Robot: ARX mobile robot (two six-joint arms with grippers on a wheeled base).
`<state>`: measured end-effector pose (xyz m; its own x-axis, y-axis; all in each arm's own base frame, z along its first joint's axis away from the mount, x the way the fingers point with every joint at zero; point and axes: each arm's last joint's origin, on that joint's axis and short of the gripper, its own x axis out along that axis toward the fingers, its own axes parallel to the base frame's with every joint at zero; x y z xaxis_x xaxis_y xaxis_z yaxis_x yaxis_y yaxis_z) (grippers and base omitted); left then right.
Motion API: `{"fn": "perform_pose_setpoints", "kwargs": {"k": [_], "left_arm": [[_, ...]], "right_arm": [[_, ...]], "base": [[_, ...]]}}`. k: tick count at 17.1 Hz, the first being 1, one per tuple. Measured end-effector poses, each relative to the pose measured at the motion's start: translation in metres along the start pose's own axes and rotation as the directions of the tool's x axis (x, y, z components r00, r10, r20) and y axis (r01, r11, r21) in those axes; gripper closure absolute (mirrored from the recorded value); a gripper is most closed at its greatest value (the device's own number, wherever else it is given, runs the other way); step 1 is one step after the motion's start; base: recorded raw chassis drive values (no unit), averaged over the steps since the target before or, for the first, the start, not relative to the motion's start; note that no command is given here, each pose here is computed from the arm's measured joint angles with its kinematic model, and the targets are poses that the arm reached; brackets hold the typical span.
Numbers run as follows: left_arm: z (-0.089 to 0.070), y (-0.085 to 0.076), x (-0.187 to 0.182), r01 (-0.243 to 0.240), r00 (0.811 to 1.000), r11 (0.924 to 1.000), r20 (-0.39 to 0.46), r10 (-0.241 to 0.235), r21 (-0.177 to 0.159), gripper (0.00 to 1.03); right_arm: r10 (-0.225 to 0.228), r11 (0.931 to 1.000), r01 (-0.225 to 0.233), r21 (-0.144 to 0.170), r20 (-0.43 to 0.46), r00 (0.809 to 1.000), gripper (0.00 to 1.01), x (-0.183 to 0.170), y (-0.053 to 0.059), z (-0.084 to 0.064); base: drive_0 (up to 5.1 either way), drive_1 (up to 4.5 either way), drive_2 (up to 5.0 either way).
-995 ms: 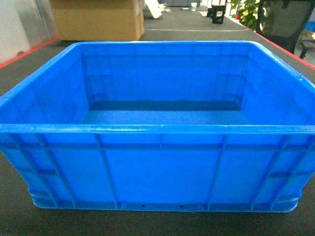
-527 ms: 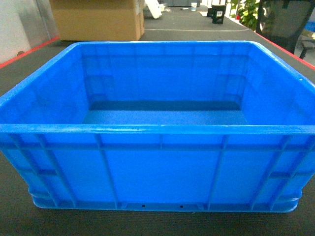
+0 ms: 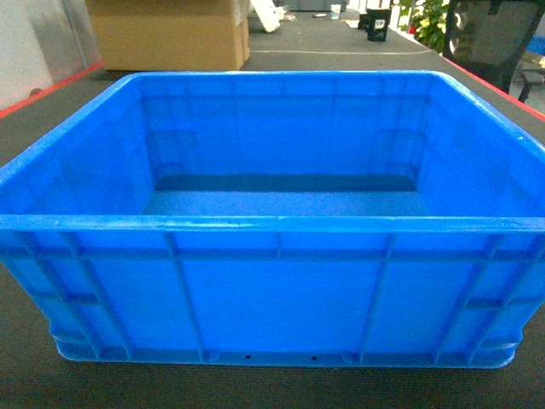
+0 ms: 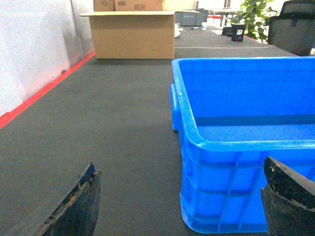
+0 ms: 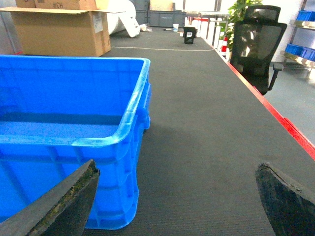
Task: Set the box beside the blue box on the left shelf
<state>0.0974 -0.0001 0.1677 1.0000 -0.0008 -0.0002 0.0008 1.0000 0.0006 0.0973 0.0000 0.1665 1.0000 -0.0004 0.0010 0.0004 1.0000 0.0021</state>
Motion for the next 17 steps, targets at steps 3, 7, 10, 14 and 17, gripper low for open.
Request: {"fn": "perform_pose_setpoints", "kwargs": {"k": [3,7,10,14,17], "left_arm": [[0.0,0.0,0.0,0.0,1.0,1.0,0.0,0.0,0.0,0.05],[0.0,0.0,0.0,0.0,1.0,1.0,0.0,0.0,0.0,0.05],[-0.002,0.0,0.0,-0.011,0.999,0.9999,-0.033,0.01,-0.007,0.05],[0.002,-0.01,0.009,-0.128,0.959,0.9895,-0.265,0.106,-0.067,0.05],[0.055,-0.012,0.038,-0.091,0.987,0.9895,-0.146,0.074,-0.112,0.05]], "right_arm": [[0.0,1.0,0.0,0.0,0.0,1.0,0.03,0.0,0.0,0.0],[0.0,1.0,0.0,0.0,0.0,1.0,0.03,0.0,0.0,0.0],[-0.004,1.0,0.004,0.0,-0.006,1.0,0.03,0.0,0.0,-0.001],[-0.271,0.9619,0.268,-0.056,-0.333,0.903,0.03,0.006,0.003,-0.002],[-0.198,0.976,0.214,0.043,-0.235,0.952,0.03,0.032,0.007,0.043]], "base": [[0.0,0.0,0.0],[0.0,0.0,0.0],[0.0,0.0,0.0],[0.0,0.0,0.0],[0.0,0.0,0.0]]}}
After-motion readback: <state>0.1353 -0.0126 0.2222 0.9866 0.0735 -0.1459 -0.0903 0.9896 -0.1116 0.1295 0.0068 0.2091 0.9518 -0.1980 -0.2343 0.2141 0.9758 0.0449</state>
